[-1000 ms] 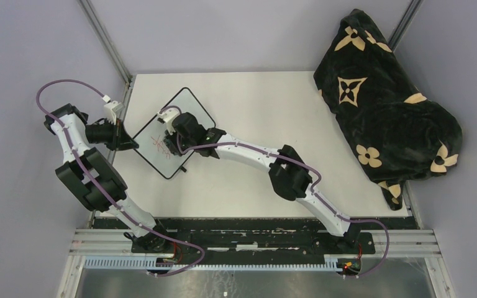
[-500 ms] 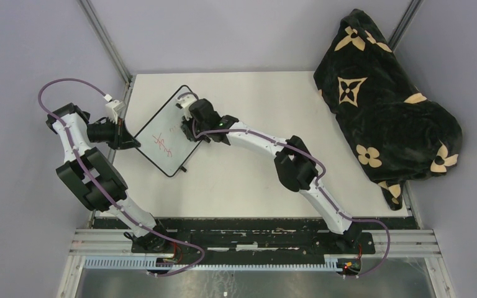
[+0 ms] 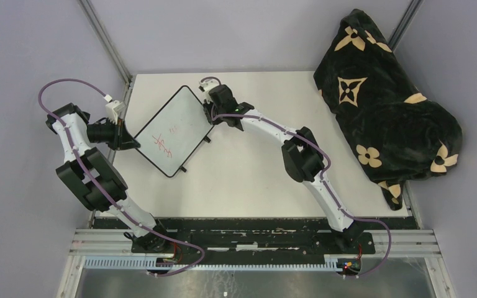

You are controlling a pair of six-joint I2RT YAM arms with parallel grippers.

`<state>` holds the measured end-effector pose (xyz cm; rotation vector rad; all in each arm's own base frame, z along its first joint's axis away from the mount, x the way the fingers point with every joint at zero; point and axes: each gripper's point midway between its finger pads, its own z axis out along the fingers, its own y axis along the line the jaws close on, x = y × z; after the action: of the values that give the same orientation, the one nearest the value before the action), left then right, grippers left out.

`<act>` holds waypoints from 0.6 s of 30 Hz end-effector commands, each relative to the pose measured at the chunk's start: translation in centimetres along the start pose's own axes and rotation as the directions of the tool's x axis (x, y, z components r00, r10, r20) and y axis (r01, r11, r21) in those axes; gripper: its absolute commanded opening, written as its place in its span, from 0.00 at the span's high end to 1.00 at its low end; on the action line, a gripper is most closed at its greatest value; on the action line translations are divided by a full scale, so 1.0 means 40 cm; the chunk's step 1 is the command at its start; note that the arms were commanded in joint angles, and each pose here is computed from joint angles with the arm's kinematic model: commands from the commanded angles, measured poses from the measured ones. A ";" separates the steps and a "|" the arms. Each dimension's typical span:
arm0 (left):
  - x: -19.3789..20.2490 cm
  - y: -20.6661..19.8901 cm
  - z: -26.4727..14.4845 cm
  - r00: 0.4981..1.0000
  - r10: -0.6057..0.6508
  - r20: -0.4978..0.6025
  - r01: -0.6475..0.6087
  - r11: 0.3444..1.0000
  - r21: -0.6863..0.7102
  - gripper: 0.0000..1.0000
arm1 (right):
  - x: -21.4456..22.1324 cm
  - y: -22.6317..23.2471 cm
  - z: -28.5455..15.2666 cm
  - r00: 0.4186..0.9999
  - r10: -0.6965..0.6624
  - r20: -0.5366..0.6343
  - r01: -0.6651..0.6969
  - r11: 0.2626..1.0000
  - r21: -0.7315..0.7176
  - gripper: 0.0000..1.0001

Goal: Erase the whiteboard

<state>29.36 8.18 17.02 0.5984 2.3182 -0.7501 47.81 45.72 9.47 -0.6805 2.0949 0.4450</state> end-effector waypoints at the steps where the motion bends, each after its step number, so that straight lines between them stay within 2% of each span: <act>1: 0.037 -0.007 -0.004 0.996 0.004 -0.085 -0.005 1.000 -0.015 0.97 | -0.066 0.146 -0.021 0.997 -0.021 0.080 0.027 0.996 -0.085 0.99; 10: 0.039 -0.019 -0.004 0.996 0.011 -0.093 -0.013 1.000 -0.016 0.97 | -0.131 0.368 -0.072 0.986 -0.015 0.166 0.052 0.974 -0.219 0.99; 18: 0.046 -0.029 -0.004 0.995 0.012 -0.100 -0.014 1.000 -0.017 0.97 | -0.123 0.478 -0.083 0.982 -0.002 0.187 0.061 0.949 -0.311 0.99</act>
<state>28.61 8.11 16.98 0.6049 2.3432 -0.7362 37.17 58.10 15.03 -0.8355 1.9214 0.6878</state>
